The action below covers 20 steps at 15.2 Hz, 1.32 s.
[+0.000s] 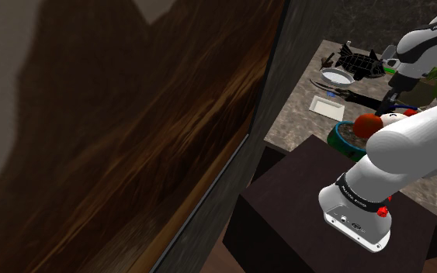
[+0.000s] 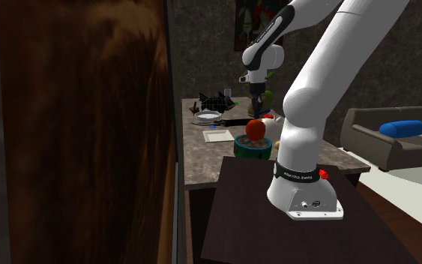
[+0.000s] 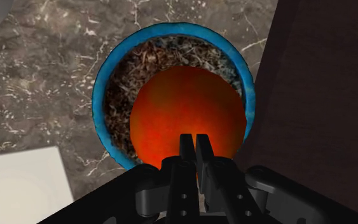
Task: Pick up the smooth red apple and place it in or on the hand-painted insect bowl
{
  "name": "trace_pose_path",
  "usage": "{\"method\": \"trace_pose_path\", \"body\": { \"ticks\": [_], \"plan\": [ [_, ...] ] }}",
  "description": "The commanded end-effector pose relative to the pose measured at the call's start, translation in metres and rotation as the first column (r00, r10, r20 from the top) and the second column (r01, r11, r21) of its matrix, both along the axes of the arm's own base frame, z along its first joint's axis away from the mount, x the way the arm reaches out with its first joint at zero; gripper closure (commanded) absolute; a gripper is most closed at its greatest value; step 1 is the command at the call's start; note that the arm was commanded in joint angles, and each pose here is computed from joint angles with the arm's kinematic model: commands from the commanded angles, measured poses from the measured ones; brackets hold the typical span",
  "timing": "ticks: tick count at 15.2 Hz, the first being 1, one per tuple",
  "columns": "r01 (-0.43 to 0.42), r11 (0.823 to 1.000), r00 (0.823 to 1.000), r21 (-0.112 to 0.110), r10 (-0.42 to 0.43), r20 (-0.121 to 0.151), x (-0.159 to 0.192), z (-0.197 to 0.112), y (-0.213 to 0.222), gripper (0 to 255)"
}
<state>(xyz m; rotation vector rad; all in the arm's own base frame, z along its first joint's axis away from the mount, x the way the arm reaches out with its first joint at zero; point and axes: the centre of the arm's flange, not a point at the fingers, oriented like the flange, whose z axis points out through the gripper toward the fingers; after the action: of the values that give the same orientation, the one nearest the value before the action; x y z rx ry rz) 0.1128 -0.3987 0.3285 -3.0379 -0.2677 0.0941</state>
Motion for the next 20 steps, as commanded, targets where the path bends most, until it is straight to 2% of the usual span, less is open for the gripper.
{"method": "trace_pose_path", "body": {
  "ticks": [1, 2, 3, 8, 12, 20],
  "plan": [
    [0.0, 1.0, 1.0, 0.0, 0.0, 0.0, 0.0, 0.0, 0.0, 255],
    [0.0, 1.0, 1.0, 0.0, 0.0, 0.0, 0.0, 0.0, 0.0, 255],
    [0.0, 1.0, 1.0, 0.0, 0.0, 0.0, 0.0, 0.0, 0.0, 0],
    [0.0, 1.0, 1.0, 0.0, 0.0, 0.0, 0.0, 0.0, 0.0, 0],
    [0.0, 1.0, 1.0, 0.0, 0.0, 0.0, 0.003, 0.05, -0.004, 0],
    [0.0, 1.0, 1.0, 0.0, 0.0, 0.0, 0.003, 0.05, -0.004, 0]
  ]
}}
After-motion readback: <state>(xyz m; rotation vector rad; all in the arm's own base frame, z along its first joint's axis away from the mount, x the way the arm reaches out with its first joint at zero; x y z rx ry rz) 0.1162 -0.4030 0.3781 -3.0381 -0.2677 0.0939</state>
